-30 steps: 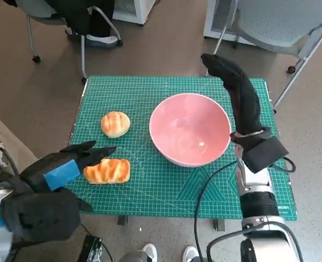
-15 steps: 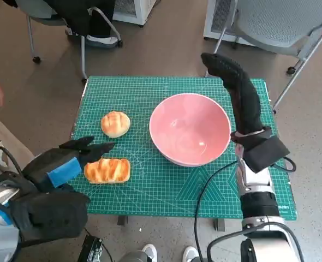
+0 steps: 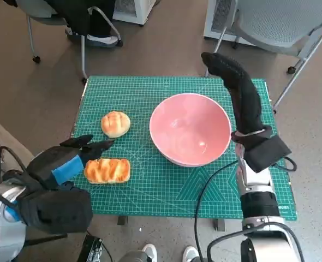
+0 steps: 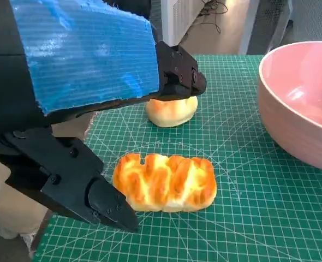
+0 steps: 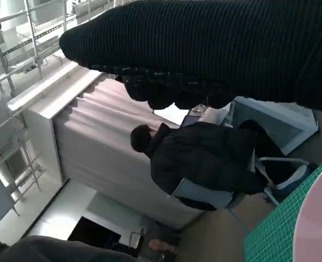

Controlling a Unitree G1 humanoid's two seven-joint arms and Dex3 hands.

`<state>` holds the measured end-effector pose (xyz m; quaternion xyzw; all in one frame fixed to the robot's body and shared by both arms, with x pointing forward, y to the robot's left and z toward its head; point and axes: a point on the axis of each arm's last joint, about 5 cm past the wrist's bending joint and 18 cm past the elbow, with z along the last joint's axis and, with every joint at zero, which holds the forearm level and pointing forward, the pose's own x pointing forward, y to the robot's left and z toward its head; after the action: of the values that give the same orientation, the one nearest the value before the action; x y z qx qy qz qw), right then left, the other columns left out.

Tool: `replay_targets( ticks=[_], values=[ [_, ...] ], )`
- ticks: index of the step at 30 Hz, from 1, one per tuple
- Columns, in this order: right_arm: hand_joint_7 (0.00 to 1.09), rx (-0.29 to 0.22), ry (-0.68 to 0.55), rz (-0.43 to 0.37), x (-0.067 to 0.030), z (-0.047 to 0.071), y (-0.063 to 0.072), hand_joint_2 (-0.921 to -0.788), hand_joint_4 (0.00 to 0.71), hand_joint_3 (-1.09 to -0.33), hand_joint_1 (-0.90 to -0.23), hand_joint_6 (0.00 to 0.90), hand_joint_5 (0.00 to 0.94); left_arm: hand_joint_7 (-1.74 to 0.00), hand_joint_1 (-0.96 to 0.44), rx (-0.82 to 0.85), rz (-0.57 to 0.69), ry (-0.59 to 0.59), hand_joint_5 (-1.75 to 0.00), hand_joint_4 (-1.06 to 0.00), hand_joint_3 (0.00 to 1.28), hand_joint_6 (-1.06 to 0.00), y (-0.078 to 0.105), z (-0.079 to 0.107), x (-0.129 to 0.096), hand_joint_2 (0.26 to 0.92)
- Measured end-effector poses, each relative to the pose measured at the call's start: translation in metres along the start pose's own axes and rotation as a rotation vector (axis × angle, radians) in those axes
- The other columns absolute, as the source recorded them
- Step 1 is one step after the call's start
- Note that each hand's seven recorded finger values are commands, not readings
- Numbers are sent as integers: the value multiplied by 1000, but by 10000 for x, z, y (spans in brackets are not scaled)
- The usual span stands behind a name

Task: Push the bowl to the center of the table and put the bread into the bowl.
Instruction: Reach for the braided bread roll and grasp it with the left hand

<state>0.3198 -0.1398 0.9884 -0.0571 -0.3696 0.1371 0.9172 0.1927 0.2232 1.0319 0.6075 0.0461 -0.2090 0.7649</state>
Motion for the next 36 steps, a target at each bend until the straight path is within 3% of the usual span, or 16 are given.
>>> replay_targets(
  ticks=[36],
  values=[
    [301, 18, -6, -6, -14, 3, -24, -921, 173, -858, -729, 80, 2, -2, -37, 36, -64, 16, -2, -167, 20, -280, -117, -47, 332, 685]
  ],
)
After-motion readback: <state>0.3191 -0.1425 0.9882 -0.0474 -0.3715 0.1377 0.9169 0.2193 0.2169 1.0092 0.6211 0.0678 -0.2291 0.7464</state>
